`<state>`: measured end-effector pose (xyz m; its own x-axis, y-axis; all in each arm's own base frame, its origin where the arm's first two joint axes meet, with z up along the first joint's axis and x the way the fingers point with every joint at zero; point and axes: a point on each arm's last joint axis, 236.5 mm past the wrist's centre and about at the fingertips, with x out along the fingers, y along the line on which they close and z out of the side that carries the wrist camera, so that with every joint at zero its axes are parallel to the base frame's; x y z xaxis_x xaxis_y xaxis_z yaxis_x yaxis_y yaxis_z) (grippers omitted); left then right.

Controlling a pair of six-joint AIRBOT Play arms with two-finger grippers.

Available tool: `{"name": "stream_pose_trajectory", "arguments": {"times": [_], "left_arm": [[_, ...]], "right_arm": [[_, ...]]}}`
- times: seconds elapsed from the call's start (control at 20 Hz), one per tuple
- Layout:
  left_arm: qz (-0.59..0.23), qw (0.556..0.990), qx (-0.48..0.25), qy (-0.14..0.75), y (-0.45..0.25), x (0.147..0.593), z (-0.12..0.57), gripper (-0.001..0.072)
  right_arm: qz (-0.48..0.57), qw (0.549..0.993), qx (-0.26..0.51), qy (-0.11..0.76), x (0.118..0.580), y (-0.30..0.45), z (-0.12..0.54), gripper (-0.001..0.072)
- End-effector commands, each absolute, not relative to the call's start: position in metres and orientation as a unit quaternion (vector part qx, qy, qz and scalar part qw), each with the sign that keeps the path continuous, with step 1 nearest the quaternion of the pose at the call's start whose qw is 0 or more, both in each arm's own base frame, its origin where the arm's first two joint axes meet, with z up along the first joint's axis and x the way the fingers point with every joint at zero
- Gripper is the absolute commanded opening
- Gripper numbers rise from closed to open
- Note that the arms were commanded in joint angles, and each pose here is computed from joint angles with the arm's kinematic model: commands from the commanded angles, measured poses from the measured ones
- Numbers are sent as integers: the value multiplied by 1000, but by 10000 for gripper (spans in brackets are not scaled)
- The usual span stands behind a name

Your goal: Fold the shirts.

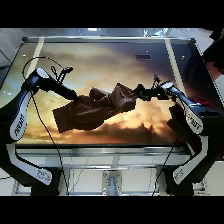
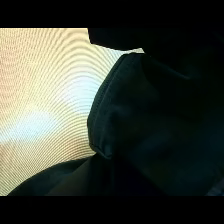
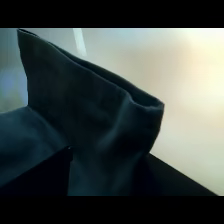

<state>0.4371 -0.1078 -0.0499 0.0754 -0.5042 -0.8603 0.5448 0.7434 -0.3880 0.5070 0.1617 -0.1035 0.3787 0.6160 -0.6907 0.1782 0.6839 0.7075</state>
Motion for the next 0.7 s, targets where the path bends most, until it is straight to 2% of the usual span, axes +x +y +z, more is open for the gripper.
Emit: {"name": "stream_pose_trajectory", "arguments": {"times": [0.0,0.05,0.1,0.2,0.3,0.5,0.65], "left_arm": [[-358,733,18,578,-108,437,-49,14],[-358,733,18,578,-108,437,-49,14],[-359,732,18,579,-108,437,-49,14],[-350,731,5,586,-108,434,-45,13],[-328,752,-7,572,-99,440,-22,12],[-243,841,-29,482,-39,442,90,13],[-130,922,-36,362,31,411,207,13]], "right_arm": [[151,731,375,549,507,175,-108,335],[156,726,376,554,504,176,-107,192],[163,722,375,558,500,178,-104,17],[196,727,359,552,496,184,-82,10],[245,739,333,532,493,190,-31,10],[320,795,232,460,459,176,123,10],[309,855,153,387,408,149,230,9]]}}
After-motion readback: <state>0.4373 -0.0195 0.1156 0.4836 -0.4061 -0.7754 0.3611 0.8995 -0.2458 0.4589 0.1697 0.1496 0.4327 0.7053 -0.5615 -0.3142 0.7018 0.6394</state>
